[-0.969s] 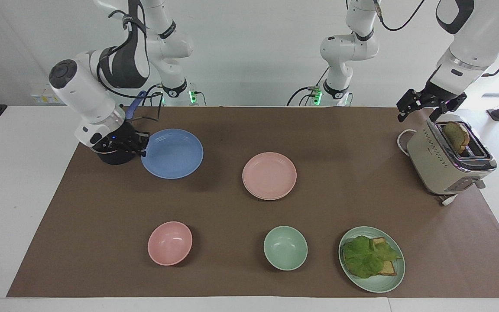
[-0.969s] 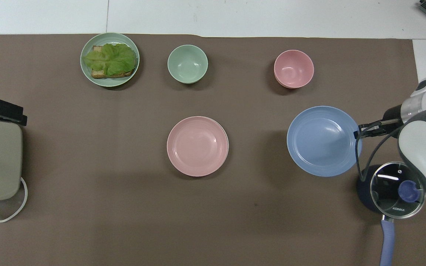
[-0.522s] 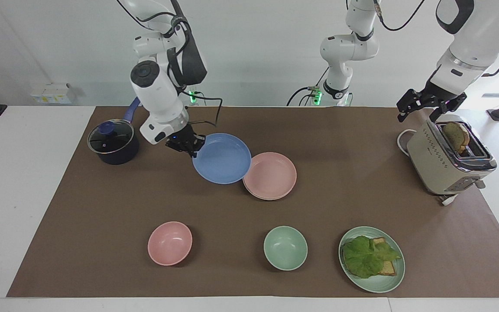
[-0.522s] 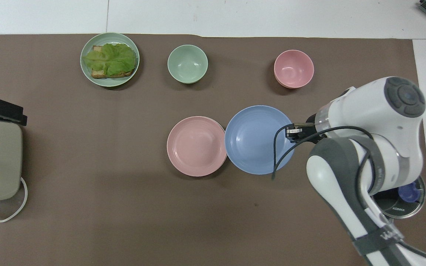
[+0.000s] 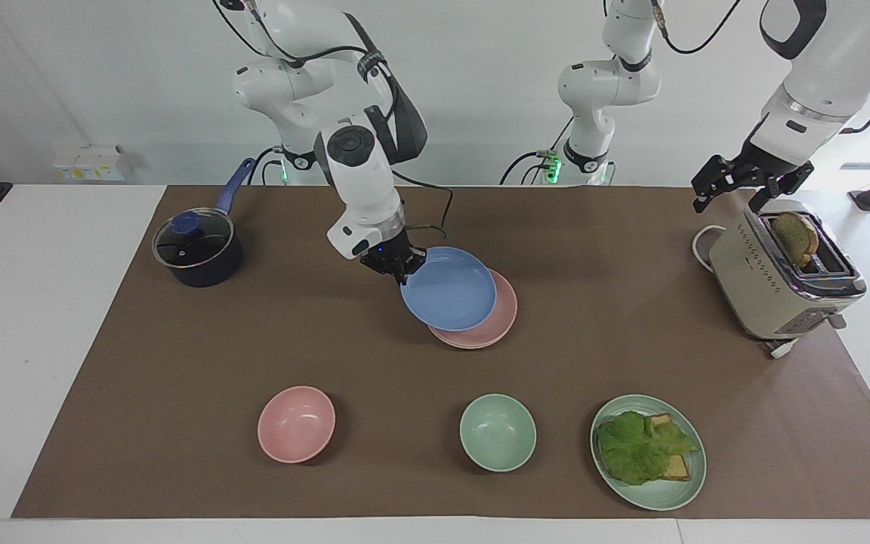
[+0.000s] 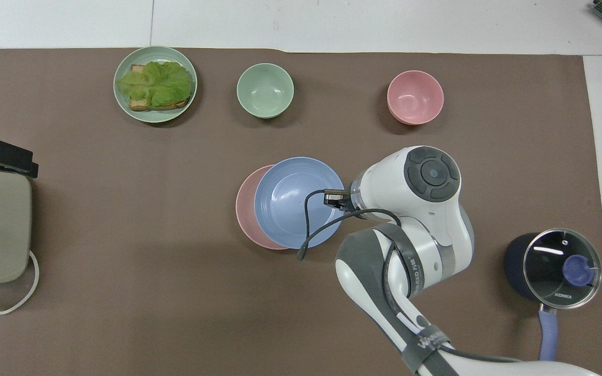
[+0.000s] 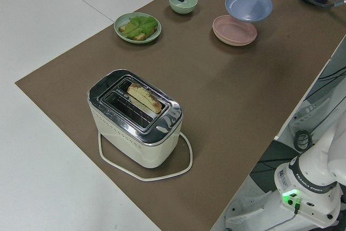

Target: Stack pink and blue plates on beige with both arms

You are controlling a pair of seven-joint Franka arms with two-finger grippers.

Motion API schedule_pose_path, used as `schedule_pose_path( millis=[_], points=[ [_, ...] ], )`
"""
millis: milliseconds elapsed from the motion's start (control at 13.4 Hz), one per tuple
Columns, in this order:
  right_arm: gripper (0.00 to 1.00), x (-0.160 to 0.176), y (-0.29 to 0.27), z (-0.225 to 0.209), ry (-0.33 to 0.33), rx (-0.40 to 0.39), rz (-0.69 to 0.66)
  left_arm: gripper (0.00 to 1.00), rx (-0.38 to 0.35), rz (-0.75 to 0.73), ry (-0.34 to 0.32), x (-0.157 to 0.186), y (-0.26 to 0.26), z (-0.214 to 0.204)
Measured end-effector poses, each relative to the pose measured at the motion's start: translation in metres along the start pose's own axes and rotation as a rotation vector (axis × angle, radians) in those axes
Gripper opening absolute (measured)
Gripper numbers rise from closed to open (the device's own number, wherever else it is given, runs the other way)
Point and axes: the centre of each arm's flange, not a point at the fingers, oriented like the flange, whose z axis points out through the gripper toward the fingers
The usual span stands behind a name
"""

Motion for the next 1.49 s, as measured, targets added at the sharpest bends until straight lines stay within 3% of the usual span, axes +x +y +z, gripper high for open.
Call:
schedule_pose_path(
  millis=[522, 820, 1118, 1417, 1491],
  points=[
    [0.05, -0.003, -0.017, 0.044, 0.003, -0.003, -0.021, 1.0, 0.0, 0.0, 0.0, 0.0, 0.0, 0.0],
    [0.08, -0.002, -0.015, 0.049, -0.002, -0.008, -0.019, 1.0, 0.0, 0.0, 0.0, 0.0, 0.0, 0.0],
    [0.55, 0.004, -0.017, 0.04, 0.018, 0.004, -0.021, 1.0, 0.0, 0.0, 0.0, 0.0, 0.0, 0.0],
    [0.99, 0.042, 0.0, -0.012, 0.132, 0.006, -0.024, 1.0, 0.0, 0.0, 0.0, 0.0, 0.0, 0.0],
    [1.0, 0.05, 0.011, -0.027, 0.167, -0.021, -0.035, 1.0, 0.0, 0.0, 0.0, 0.0, 0.0, 0.0]
  ],
)
